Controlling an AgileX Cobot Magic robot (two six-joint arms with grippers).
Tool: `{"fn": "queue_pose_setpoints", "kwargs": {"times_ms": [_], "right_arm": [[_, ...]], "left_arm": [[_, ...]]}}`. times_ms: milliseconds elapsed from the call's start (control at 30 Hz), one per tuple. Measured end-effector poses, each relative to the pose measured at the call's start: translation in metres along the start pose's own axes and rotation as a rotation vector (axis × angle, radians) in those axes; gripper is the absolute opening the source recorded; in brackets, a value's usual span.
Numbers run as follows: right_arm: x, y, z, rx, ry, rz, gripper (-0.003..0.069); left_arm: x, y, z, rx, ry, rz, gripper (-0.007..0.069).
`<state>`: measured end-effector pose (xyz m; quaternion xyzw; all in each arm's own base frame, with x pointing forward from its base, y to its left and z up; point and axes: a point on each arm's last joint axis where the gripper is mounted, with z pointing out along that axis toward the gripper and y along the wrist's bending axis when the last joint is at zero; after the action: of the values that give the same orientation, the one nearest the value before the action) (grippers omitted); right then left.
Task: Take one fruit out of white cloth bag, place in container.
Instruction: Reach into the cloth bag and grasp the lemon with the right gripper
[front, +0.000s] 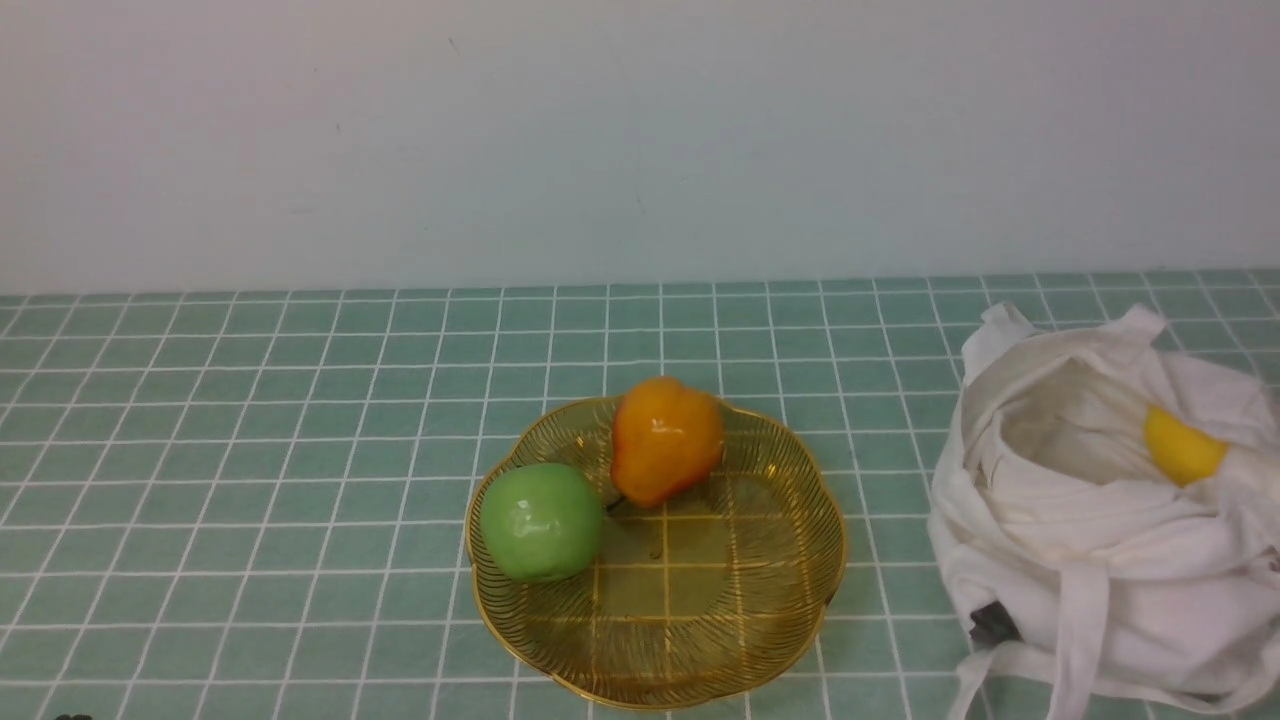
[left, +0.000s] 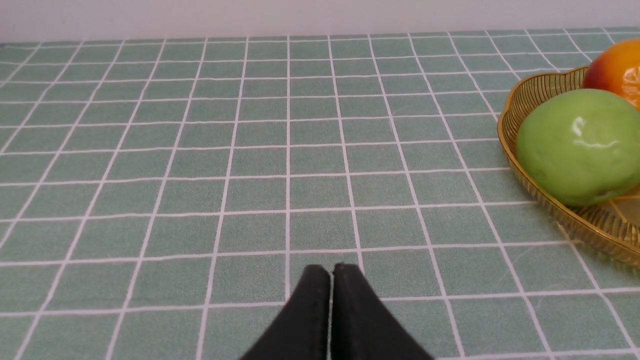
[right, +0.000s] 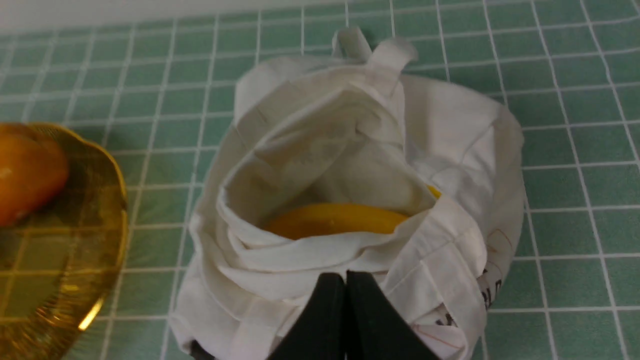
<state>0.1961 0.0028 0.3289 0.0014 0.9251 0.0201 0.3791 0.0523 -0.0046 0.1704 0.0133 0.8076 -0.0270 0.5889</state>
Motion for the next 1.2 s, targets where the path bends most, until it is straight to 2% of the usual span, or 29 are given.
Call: {"fn": "queue_pose_setpoints", "kwargs": {"times_ms": [267, 433, 567, 933, 1033, 1200], "right_arm": [[-0.034, 0.004, 0.099, -0.022, 0.252, -0.12, -0.0013], [-0.03, 0.008, 0.159, -0.022, 0.393, -0.142, -0.0011], [-0.023, 0.005, 0.181, 0.006, 0.427, -0.152, -0.0009], [-0.023, -0.022, 0.213, 0.309, 0.355, -0.189, 0.0006], [-0.026, -0.025, 0.213, 0.346, 0.326, -0.206, 0.002], [-0.03, -0.026, 0.214, 0.359, 0.285, -0.233, 0.0097]], "left_arm": [[0.0, 0.0, 0.0, 0.0, 0.0, 0.0, -0.0008], [0.0, 0.0, 0.0, 0.0, 0.0, 0.0, -0.0008], [0.0, 0.0, 0.0, 0.0, 0.0, 0.0, -0.0008], [0.0, 0.0, 0.0, 0.0, 0.0, 0.0, -0.0008], [0.0, 0.0, 0.0, 0.0, 0.0, 0.0, -0.0008], [0.0, 0.0, 0.0, 0.0, 0.0, 0.0, -0.0008]]}}
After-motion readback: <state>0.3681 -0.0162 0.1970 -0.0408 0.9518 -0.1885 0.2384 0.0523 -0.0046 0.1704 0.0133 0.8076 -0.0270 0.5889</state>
